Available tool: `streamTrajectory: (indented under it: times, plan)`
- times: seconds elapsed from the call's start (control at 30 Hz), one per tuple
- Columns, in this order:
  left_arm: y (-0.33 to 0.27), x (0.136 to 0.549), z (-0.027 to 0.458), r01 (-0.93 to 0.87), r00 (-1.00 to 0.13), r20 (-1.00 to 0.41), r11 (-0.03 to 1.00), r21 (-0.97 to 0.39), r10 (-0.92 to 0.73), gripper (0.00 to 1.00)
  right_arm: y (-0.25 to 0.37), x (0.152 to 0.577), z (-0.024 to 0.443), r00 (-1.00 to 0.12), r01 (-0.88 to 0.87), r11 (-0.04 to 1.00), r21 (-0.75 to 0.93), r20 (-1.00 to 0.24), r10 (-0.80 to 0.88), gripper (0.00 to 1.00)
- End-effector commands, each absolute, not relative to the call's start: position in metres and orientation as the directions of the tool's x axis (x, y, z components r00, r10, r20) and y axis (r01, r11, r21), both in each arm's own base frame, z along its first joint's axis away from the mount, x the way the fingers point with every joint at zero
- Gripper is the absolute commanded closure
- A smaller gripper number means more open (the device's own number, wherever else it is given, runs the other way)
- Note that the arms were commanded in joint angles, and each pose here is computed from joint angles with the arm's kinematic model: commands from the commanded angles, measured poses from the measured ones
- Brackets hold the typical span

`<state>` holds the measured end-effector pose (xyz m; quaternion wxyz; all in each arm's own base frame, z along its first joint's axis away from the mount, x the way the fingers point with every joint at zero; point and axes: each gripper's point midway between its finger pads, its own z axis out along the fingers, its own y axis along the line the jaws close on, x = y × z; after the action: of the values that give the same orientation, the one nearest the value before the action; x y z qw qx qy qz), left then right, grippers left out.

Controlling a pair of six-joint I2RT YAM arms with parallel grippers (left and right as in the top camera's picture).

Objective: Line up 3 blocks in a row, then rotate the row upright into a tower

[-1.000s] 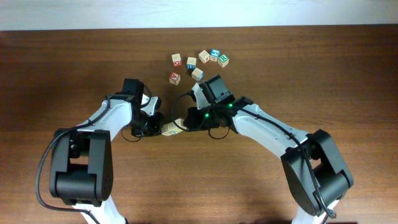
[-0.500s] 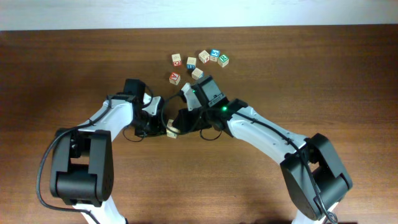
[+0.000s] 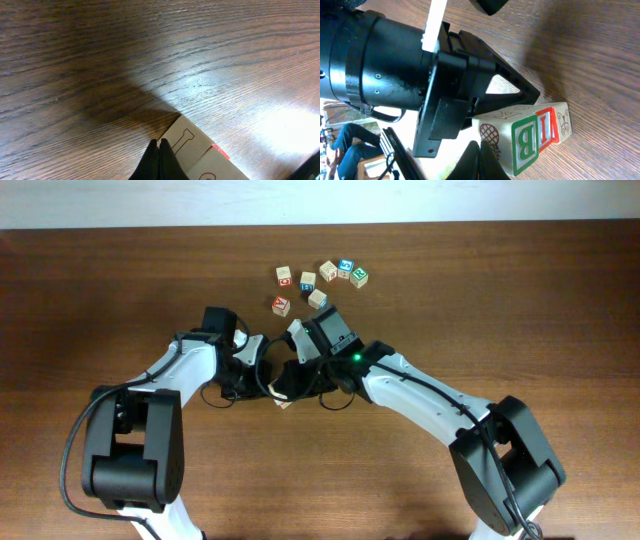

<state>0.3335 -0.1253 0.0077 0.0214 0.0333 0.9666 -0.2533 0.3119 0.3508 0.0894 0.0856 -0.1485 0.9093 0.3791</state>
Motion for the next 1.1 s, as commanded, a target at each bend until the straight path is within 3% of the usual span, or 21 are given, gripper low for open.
streamTrajectory:
  times: [0.0, 0.23, 0.3, 1.07]
  plan:
    - [-0.134, 0.33, 0.009, 0.076, -0.997, -0.049, 0.847, -0.526, 0.059, 1.0, 0.328, 0.317, 0.063, -0.961, -0.269, 0.749, 0.605, -0.217, -0.17, 0.96]
    - [-0.135, 0.337, 0.014, 0.086, -0.996, -0.067, 0.846, -0.526, 0.059, 1.0, 0.322, 0.318, 0.059, -0.965, -0.256, 0.77, 0.584, -0.209, -0.162, 0.96]
    - [-0.135, 0.34, 0.016, 0.091, -0.995, -0.076, 0.845, -0.527, 0.059, 1.0, 0.323, 0.32, 0.061, -0.963, -0.259, 0.768, 0.586, -0.215, -0.161, 0.91]
    - [-0.1, 0.36, 0.022, 0.029, -0.995, -0.098, 0.879, -0.476, -0.02, 1.0, 0.337, 0.34, 0.122, -0.932, -0.336, 0.719, 0.608, -0.326, -0.159, 0.82]
